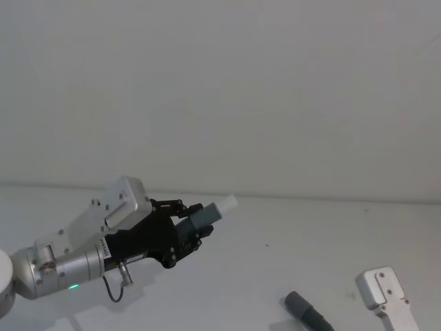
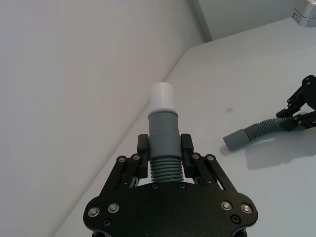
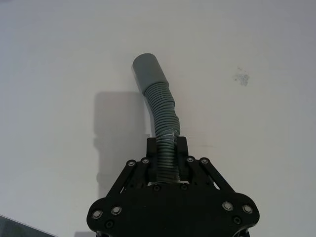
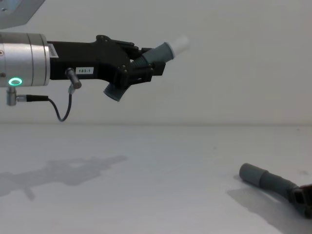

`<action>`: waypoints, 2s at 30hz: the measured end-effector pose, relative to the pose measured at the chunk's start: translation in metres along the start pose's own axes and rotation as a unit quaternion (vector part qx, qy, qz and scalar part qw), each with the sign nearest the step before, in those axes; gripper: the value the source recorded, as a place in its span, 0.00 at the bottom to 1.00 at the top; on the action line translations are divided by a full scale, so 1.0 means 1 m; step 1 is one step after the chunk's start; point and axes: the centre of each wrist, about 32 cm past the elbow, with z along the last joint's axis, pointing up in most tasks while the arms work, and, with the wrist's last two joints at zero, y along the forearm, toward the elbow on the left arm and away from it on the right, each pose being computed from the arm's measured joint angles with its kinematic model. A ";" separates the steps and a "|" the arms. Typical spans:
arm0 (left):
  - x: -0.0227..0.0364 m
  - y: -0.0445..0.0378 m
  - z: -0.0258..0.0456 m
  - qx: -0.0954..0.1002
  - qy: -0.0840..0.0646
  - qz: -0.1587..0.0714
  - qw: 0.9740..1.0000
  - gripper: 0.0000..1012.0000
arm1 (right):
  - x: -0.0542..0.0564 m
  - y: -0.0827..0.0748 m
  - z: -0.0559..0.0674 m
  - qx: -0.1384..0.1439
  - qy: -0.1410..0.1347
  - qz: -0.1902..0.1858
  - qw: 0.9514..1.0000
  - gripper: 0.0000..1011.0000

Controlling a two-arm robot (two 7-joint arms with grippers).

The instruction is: Use both hands to pick up one end of the pipe from the table, align the ends, and insert them.

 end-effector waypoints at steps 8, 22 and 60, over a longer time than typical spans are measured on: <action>0.0000 0.0000 0.0000 0.000 0.000 0.000 1.000 0.35 | 0.000 0.000 0.000 0.000 0.000 0.000 1.000 0.20; 0.0000 0.0000 0.0000 0.000 0.000 0.000 1.000 0.35 | 0.000 0.000 0.000 -0.001 0.001 0.000 1.000 0.19; 0.0000 0.0000 0.0000 0.000 0.000 0.000 1.000 0.35 | 0.000 0.000 0.000 -0.002 0.001 0.000 1.000 0.99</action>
